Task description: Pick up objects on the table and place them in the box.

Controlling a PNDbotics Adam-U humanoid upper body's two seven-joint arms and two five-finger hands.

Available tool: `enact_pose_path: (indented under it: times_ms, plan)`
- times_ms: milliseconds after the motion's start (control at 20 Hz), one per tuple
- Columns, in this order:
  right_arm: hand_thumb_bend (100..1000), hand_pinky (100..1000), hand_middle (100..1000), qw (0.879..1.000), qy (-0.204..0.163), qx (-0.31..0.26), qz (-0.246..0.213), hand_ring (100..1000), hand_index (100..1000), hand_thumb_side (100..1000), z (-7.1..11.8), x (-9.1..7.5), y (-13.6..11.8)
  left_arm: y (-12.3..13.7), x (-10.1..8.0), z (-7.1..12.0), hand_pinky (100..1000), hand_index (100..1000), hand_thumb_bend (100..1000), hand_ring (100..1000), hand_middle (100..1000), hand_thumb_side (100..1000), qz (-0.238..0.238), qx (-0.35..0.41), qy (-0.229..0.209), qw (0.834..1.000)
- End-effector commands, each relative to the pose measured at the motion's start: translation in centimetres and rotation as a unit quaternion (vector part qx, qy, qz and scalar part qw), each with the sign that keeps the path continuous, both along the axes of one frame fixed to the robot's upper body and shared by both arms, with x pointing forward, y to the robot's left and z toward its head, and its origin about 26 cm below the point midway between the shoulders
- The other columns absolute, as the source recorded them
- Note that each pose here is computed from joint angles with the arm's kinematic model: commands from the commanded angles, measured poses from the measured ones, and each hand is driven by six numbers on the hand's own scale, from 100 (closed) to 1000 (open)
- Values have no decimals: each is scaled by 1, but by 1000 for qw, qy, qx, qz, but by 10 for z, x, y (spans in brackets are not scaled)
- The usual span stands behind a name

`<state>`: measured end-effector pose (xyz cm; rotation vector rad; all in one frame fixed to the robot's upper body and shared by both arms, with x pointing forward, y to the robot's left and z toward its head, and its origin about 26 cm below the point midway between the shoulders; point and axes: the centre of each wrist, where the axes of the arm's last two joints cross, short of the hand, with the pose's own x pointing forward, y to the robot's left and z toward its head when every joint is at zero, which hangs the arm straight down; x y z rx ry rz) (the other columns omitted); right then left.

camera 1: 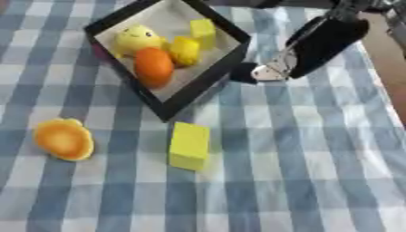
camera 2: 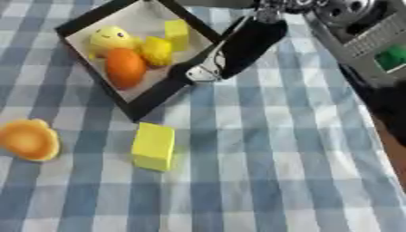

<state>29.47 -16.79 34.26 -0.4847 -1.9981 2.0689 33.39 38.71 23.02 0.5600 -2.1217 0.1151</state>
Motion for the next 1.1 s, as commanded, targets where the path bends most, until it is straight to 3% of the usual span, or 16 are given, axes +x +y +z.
enact_pose_path:
  times_ms: [50, 500, 700, 750, 800, 1100]
  plan:
    - [455, 904, 767, 998, -15, -50, 36, 863, 893, 255, 2, -5, 0, 5, -3, 12, 757, 896, 851, 781, 841, 576, 5, 23, -7, 1000]
    - [422, 906, 778, 987, 14, -127, 96, 867, 900, 237, -8, -6, 12, 3, -2, 10, 756, 895, 851, 780, 840, 576, 0, 22, -3, 1000]
    - [412, 905, 780, 981, 24, -164, 104, 868, 900, 230, -14, -8, 21, 2, -2, 10, 756, 895, 851, 779, 839, 577, -1, 22, -2, 1000]
    - [435, 905, 780, 979, 26, -173, 106, 869, 900, 187, -15, -8, 23, 2, -2, 10, 756, 895, 841, 779, 839, 579, -2, 22, -2, 1000]
    - [410, 905, 782, 977, 27, -182, 107, 869, 901, 227, -16, -8, 25, 2, -1, 10, 756, 895, 852, 779, 838, 576, -2, 22, -2, 1000]
    - [404, 904, 783, 971, 20, -208, 118, 869, 899, 208, -20, -11, 35, 1, -1, 9, 755, 894, 851, 778, 837, 577, -5, 21, -1, 1000]
